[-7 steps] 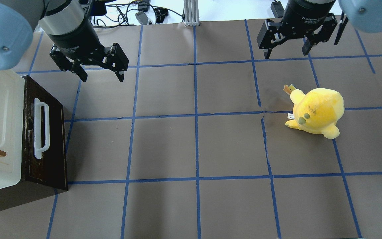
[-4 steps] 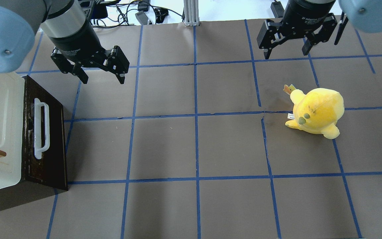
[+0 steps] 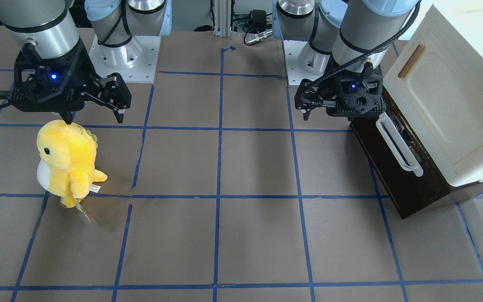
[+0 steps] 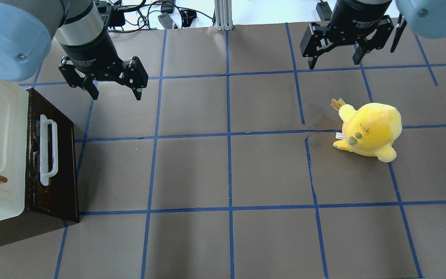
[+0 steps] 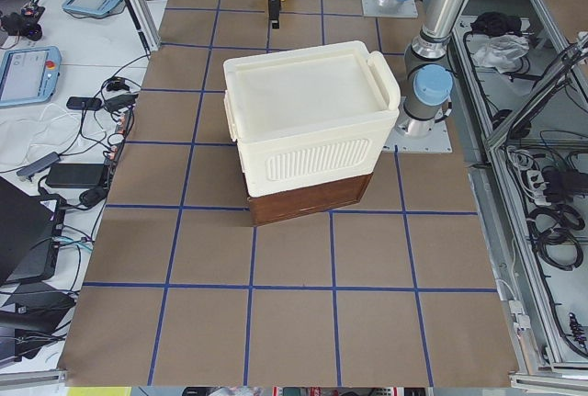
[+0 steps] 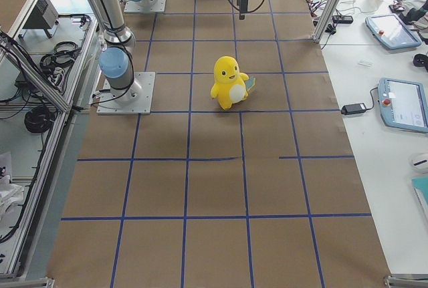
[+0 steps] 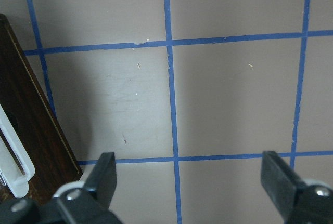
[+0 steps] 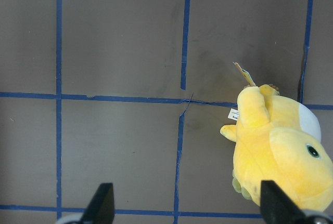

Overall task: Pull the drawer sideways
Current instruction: 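Reach the left gripper down to the white handle of the wooden drawer, then close the left gripper around the white drawer handle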

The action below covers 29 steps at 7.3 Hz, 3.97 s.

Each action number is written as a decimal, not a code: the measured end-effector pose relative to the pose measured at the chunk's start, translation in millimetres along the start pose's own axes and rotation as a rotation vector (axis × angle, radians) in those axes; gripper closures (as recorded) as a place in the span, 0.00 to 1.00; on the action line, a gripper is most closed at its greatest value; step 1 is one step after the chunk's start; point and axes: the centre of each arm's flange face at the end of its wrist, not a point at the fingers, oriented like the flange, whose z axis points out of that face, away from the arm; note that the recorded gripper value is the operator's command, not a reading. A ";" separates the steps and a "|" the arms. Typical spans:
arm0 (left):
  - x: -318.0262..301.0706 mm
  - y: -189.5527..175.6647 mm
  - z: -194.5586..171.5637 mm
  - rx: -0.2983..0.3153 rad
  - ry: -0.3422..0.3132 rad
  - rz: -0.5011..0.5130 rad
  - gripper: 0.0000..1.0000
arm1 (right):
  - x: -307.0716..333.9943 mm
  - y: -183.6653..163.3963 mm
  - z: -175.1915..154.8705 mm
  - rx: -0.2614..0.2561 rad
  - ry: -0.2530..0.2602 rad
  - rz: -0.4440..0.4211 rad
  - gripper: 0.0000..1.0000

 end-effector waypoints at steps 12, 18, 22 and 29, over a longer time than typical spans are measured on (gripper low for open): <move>26.3 -8.3 247.1 -0.130 -1.195 0.147 0.00 | 0.0 0.0 0.0 0.000 0.000 -0.001 0.00; -36.9 -1.4 305.6 -0.210 -1.303 0.106 0.02 | -0.1 0.0 0.0 0.000 -0.001 0.000 0.00; -59.3 -4.2 305.7 -0.231 -1.307 0.074 0.54 | 0.0 0.0 0.0 0.000 0.000 0.000 0.00; -53.7 -2.7 306.4 -0.223 -1.299 0.062 0.76 | -0.1 0.0 0.0 0.000 -0.001 0.000 0.00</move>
